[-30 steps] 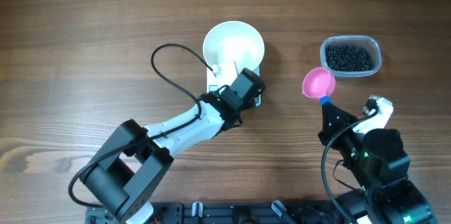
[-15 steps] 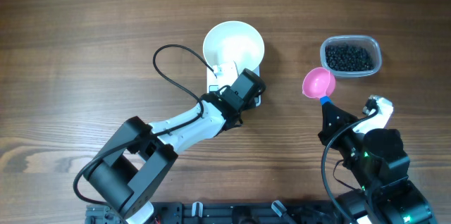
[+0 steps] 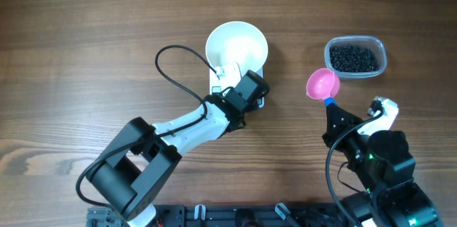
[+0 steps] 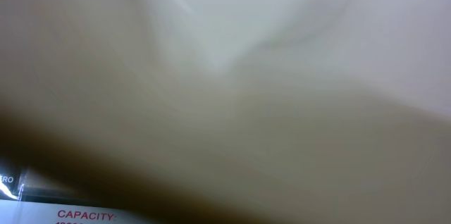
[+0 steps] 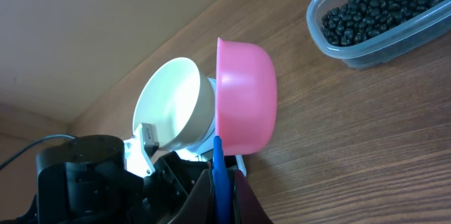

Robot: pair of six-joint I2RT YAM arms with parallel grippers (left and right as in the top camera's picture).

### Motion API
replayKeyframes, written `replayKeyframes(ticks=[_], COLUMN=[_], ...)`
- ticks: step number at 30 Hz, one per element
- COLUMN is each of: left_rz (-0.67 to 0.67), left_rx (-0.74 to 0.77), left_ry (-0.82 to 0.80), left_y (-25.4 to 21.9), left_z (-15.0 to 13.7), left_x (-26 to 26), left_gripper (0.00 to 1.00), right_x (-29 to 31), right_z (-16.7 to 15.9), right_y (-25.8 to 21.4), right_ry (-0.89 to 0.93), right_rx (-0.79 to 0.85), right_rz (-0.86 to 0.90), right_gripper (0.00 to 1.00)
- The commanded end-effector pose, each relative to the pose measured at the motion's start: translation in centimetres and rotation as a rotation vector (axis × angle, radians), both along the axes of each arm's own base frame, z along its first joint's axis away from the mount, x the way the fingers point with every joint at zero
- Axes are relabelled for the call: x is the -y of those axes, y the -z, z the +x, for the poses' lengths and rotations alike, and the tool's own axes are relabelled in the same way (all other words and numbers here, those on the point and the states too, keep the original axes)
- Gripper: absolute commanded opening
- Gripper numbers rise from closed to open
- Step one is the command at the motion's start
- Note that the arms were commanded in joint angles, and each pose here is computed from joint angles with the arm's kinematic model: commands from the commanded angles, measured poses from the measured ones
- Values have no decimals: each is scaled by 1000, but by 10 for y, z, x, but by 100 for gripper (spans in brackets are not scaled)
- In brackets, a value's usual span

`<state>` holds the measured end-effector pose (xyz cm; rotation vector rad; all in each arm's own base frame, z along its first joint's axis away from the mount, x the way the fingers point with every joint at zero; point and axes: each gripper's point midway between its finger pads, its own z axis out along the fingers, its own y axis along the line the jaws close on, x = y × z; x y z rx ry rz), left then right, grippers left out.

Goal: Scoop item into bowl and weigh 150g on scale

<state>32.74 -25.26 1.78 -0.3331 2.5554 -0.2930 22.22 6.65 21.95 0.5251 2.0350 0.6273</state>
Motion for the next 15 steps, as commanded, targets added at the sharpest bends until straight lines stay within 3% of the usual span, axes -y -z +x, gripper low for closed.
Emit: replayKeyframes(ticks=[1, 9, 15], left_rz=[56, -119, -195], left_rx=[-24, 96, 146], left_ry=[6, 36, 58], left_y=[19, -52, -133], left_z=[-3, 9, -20], left_x=[-6, 18, -3], left_gripper=[4, 5, 12], right_x=[5, 4, 4], right_z=[1, 1, 1], right_y=[-15, -15, -14], right_ry=[29, 33, 32], right_rx=[37, 32, 31], right_rz=[14, 35, 34], right_gripper=[5, 5, 4])
